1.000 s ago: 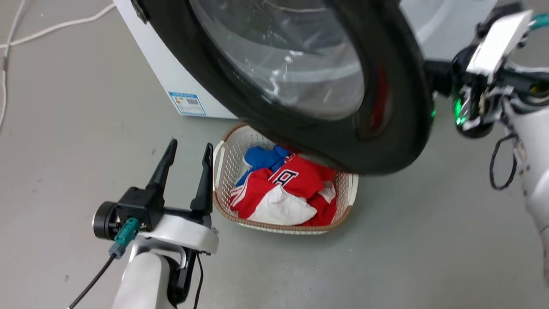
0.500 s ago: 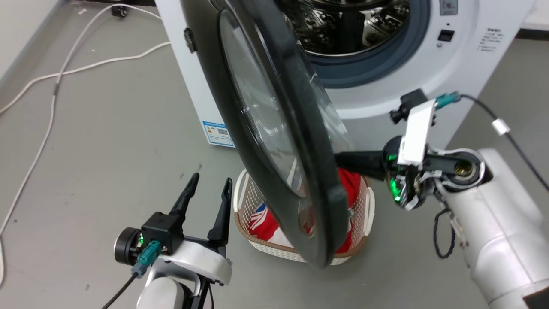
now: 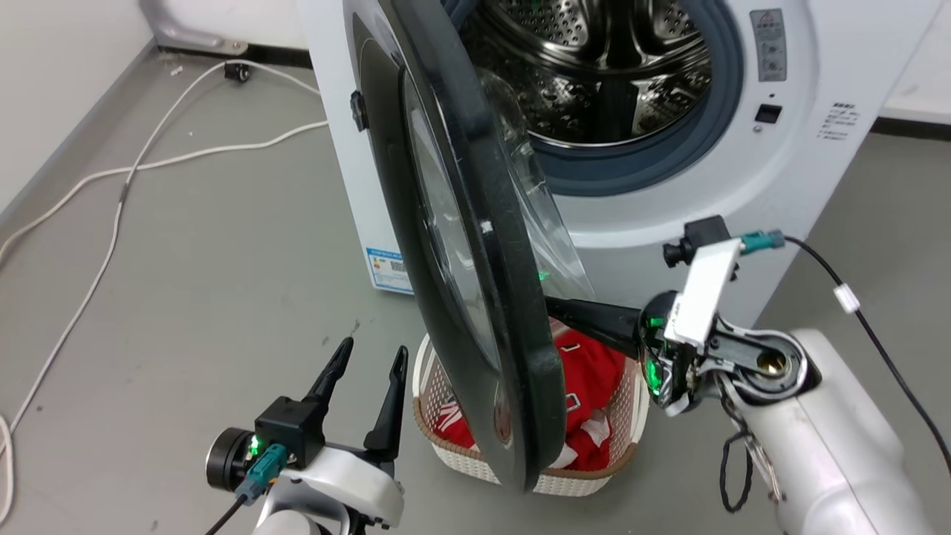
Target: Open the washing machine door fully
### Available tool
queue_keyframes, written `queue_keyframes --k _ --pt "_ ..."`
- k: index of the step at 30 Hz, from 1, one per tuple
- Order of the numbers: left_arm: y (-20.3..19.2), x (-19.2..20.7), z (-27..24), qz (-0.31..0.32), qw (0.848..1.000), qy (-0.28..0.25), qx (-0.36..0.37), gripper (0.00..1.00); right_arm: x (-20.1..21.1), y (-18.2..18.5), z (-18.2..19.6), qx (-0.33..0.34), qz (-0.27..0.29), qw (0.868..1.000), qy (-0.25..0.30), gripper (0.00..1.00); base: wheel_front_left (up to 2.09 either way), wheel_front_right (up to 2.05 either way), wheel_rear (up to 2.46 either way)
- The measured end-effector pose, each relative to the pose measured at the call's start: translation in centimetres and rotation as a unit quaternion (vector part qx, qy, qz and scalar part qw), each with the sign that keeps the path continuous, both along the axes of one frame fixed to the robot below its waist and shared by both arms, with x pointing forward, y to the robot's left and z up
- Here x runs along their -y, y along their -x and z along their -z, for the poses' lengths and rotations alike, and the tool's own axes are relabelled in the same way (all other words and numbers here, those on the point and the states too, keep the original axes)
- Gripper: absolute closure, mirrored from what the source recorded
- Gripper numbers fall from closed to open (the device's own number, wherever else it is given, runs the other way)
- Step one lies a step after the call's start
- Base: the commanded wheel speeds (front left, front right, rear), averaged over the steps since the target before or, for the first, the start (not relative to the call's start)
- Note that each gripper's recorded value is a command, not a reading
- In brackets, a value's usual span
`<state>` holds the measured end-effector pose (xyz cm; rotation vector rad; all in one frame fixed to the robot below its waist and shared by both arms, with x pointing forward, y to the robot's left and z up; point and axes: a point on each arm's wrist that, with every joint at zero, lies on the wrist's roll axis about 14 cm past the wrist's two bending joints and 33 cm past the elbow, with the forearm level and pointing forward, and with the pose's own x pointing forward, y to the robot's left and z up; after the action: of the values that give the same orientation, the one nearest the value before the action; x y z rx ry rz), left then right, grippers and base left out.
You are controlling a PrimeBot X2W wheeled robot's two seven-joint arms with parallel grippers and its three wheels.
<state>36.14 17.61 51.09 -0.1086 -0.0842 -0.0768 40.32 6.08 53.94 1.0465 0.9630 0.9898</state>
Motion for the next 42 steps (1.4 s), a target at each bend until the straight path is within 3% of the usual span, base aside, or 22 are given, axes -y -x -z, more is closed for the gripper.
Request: queue_keyframes --k 4,8,14,18,20,22,26,30,38,39,42 --pt "0.3 0.3 -0.1 0.006 1.000 0.003 0.003 0.00 2.1 -0.3 -0.5 0.016 0.075 0.997 -0.024 1.00 0.00 0.00 0.00" --pt "0.4 1.1 -0.1 0.020 1.000 0.003 0.003 0.00 6.2 -0.7 -0.1 0.026 0.171 0.984 -0.035 1.00 0.00 0.00 0.00" --pt "0.0 2.0 -0.3 0.036 0.999 0.003 0.006 0.00 13.4 0.5 2.8 0.014 0.304 0.952 -0.023 1.00 0.00 0.00 0.00" --pt "-0.4 2.3 -0.5 0.043 0.999 -0.001 0.009 0.00 18.6 2.1 5.5 0.013 0.388 0.921 0.021 1.00 0.00 0.00 0.00" --pt "-0.6 2.3 -0.5 0.043 0.999 -0.001 0.009 0.00 21.2 2.7 6.6 0.027 0.430 0.901 0.057 0.95 0.00 0.00 0.00" --pt "-0.7 2.4 -0.4 0.045 0.999 -0.003 0.008 0.00 23.5 3.3 7.3 0.055 0.464 0.878 0.101 0.00 0.00 0.00 0.00" --pt "-0.8 2.8 -0.2 0.050 0.999 -0.002 0.005 0.00 27.2 4.4 7.9 0.121 0.515 0.828 0.186 0.00 0.00 0.00 0.00" --pt "-0.9 2.8 -0.1 0.048 0.999 0.002 0.003 0.00 30.3 5.0 6.7 0.208 0.543 0.768 0.267 0.00 0.00 0.00 0.00" --pt "-1.3 2.9 -0.1 0.052 0.999 -0.005 0.003 0.00 32.8 4.9 -0.3 0.404 0.532 0.628 0.400 0.00 0.00 0.00 0.00" --pt "-1.3 2.9 -0.1 0.052 0.999 -0.005 0.003 0.00 32.5 5.0 -1.1 0.421 0.525 0.614 0.412 0.00 0.00 0.00 0.00" --pt "-1.4 2.9 -0.1 0.051 0.999 -0.006 0.002 0.00 31.3 5.3 -2.1 0.453 0.505 0.590 0.438 0.00 0.00 0.00 0.00"
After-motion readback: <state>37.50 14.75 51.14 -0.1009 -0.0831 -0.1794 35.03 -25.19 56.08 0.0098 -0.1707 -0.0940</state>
